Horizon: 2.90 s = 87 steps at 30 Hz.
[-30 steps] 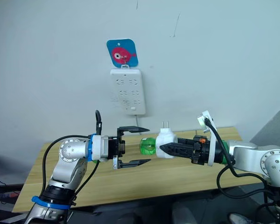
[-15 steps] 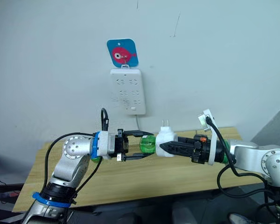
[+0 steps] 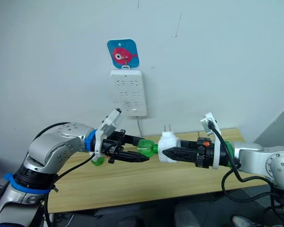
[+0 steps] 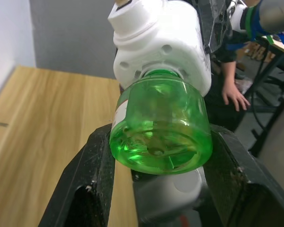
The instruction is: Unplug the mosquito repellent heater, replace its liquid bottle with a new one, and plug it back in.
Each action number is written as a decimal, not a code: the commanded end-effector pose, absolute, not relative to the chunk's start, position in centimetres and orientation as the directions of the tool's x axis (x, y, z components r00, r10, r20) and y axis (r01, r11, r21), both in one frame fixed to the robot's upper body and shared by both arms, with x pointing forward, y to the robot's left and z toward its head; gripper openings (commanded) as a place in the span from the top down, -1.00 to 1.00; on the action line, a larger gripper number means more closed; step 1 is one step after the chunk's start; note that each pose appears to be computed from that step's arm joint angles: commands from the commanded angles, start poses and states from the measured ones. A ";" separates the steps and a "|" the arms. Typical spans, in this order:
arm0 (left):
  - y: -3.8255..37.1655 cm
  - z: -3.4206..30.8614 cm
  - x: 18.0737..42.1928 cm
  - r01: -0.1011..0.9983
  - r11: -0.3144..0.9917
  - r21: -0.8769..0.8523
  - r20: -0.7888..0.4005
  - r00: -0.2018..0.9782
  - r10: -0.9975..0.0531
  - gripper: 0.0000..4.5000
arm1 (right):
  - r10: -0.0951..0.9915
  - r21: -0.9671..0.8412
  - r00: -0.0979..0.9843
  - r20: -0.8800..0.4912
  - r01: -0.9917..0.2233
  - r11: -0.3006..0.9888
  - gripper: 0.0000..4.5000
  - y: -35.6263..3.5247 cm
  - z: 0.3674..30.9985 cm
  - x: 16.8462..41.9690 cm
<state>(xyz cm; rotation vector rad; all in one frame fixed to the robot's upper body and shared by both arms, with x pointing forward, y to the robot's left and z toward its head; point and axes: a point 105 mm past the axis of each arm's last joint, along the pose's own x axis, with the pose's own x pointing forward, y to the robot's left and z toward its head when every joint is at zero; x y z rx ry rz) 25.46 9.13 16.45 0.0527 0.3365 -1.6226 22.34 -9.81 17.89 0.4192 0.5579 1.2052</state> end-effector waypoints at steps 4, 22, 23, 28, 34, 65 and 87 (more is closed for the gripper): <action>10.9 16.0 26.1 0.992 0.024 -0.123 -0.240 -0.006 -0.971 -0.02 | 0.853 0.506 0.386 -0.350 -0.689 0.519 -0.32 -13.7 15.3 23.5; 10.3 12.3 25.9 0.974 0.174 0.144 -0.231 0.204 -0.951 -0.02 | 0.133 -0.013 0.650 -0.748 -0.214 0.977 -0.32 -23.8 3.0 33.4; 10.2 12.2 25.9 0.972 0.181 0.148 -0.227 0.212 -0.951 -0.02 | 0.116 -0.022 0.650 -0.751 -0.200 0.980 -0.32 -23.9 2.8 33.7; 10.0 11.9 25.7 0.968 0.193 0.157 -0.224 0.226 -0.948 -0.02 | 0.066 -0.053 0.636 -0.768 -0.166 0.985 -0.32 -24.4 1.7 34.7; 10.0 11.7 25.6 0.967 0.197 0.159 -0.226 0.230 -0.947 -0.02 | 0.066 -0.022 0.597 -0.799 -0.139 0.990 -0.32 -24.8 0.8 34.6; 6.9 15.4 27.9 0.918 0.396 -0.025 0.123 0.396 -0.910 -0.02 | 0.718 0.432 0.695 0.030 -0.657 0.618 -1.00 -11.3 18.5 22.9; 5.2 16.5 27.5 0.927 0.375 0.017 0.176 0.366 -0.914 -0.02 | 0.722 0.659 0.670 0.175 -0.624 0.420 -0.73 -6.3 20.0 26.3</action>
